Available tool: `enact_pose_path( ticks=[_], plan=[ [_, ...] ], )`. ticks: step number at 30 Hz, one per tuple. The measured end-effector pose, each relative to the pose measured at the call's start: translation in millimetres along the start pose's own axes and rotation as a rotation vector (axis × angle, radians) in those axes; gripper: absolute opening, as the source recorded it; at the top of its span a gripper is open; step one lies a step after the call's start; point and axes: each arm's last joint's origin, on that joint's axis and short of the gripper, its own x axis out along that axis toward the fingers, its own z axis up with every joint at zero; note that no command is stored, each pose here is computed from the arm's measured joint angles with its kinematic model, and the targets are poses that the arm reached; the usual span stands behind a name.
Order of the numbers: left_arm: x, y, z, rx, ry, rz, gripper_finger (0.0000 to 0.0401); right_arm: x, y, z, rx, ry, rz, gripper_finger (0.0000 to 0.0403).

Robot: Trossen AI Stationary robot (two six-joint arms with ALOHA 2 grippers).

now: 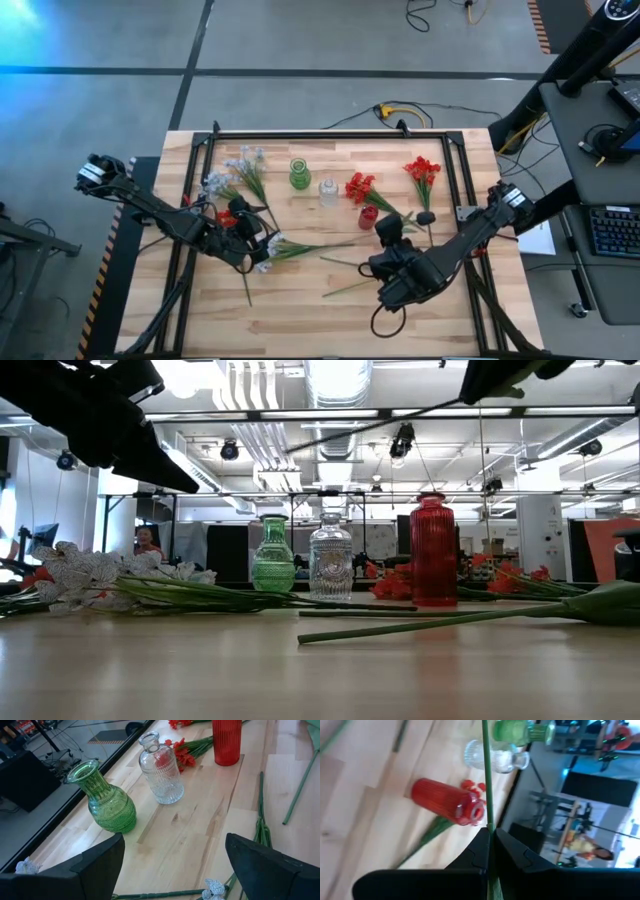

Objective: Sort flowers into vase by color
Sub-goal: Put the center black tulip into the green vase

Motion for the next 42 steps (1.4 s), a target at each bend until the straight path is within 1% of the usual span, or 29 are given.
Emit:
enact_pose_path(
  ticks=[4,7,11,15,18,23,25,27,30,32,35,39,42],
  plan=[
    [0.1,0.1,0.0,0.000,0.000,0.001,0.0327,-1.1,-3.4,-1.1,-0.040,-0.010,-0.070,0.0012],
    [0.3,0.3,0.0,0.000,0.001,0.002,0.0327,-1.9,-5.8,-2.2,-0.122,-0.010,-0.112,0.0012],
    [0.3,0.4,-0.2,0.002,0.002,0.002,0.0327,-2.6,-10.1,-2.7,-0.214,-0.004,-0.224,0.0012],
    [0.3,0.7,-1.1,0.002,0.010,0.002,0.0327,-1.5,-20.9,-7.5,-0.245,0.012,-0.281,0.0012],
    [0.2,-0.7,-1.6,-0.022,0.033,-0.046,0.0327,2.5,-31.9,-12.9,-0.256,0.040,-0.298,0.0012],
    [-0.6,-3.6,-3.3,-0.051,0.093,-0.162,0.0327,11.7,-53.8,-23.0,-0.291,0.107,-0.357,0.0012],
    [-0.8,-4.1,-3.6,-0.049,0.104,-0.182,0.0327,16.7,-61.6,-26.2,-0.340,0.146,-0.375,0.0012],
    [-1.3,-3.8,-2.0,-0.037,0.107,-0.179,0.0327,21.3,-68.9,-30.2,-0.414,0.186,-0.364,0.0012],
    [-2.7,-2.3,3.0,-0.013,0.097,-0.144,0.0327,28.0,-79.4,-36.3,-0.491,0.238,-0.352,0.0012],
    [-3.5,-1.1,5.3,0.004,0.090,-0.113,0.0327,32.2,-86.3,-39.7,-0.501,0.277,-0.379,0.0012],
    [-4.8,1.9,8.8,0.028,0.072,-0.038,0.0327,37.4,-96.1,-45.9,-0.513,0.328,-0.404,0.0012],
    [-5.1,5.9,10.4,0.043,0.024,0.077,0.0327,45.1,-105.8,-52.6,-0.565,0.382,-0.380,0.0012],
    [-5.3,7.8,11.1,0.049,-0.005,0.140,0.0327,51.3,-111.2,-56.0,-0.602,0.418,-0.357,0.0012]
  ],
)
